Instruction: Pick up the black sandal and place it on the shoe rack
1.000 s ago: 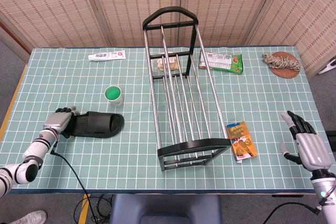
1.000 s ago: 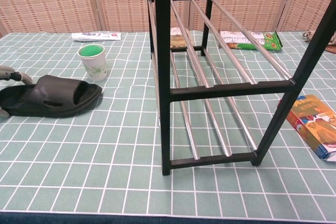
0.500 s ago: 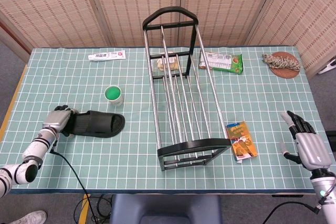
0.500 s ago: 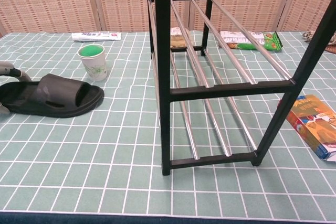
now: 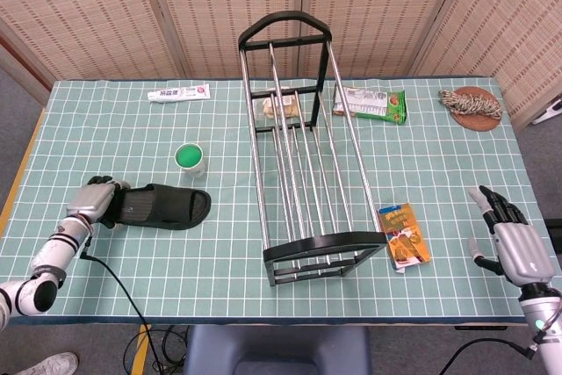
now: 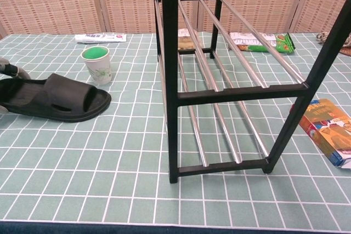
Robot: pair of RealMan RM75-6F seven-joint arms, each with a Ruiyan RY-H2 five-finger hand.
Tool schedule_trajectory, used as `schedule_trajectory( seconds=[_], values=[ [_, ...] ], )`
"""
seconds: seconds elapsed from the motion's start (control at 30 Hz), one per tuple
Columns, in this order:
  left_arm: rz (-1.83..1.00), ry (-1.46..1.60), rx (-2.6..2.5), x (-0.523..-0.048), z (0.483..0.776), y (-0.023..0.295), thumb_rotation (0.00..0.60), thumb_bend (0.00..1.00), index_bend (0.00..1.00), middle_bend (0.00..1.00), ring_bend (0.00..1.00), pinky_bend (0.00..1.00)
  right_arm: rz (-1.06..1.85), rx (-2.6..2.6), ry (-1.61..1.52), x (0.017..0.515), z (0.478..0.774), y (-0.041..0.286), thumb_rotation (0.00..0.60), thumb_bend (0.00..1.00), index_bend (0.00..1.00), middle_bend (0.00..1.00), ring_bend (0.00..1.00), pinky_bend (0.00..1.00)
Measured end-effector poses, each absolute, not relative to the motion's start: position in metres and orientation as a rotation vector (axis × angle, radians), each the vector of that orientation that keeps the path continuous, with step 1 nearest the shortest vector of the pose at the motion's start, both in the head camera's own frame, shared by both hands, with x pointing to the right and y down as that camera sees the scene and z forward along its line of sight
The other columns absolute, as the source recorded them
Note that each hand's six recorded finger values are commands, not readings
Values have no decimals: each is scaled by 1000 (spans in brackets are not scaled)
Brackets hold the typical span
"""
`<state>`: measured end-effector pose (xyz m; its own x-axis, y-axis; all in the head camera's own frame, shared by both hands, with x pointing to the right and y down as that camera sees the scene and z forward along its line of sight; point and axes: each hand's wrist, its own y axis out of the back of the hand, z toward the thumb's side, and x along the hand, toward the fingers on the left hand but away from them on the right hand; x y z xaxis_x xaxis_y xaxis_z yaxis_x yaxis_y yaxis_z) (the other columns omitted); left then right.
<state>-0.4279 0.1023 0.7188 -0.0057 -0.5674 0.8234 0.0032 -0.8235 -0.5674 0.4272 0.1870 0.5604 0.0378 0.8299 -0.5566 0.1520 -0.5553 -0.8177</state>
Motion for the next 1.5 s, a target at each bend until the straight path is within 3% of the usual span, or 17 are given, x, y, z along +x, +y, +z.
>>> schedule_trajectory(
  seconds=[0.53, 1.2, 1.5],
  values=[
    [-1897, 742, -1935, -444, 706, 105, 600, 169, 546, 327, 176, 164, 1565, -1761, -989, 426, 562, 188, 600, 449, 0, 0, 0, 86],
    [-1806, 907, -2126, -450, 685, 105, 600, 169, 547, 328, 177, 164, 1574, -1753, -979, 427, 564, 187, 600, 449, 0, 0, 0, 86],
    [-1793, 904, -2144, -463, 662, 95, 600, 169, 548, 328, 177, 164, 1571, -1747, -969, 426, 565, 188, 600, 449, 0, 0, 0, 86]
  ],
)
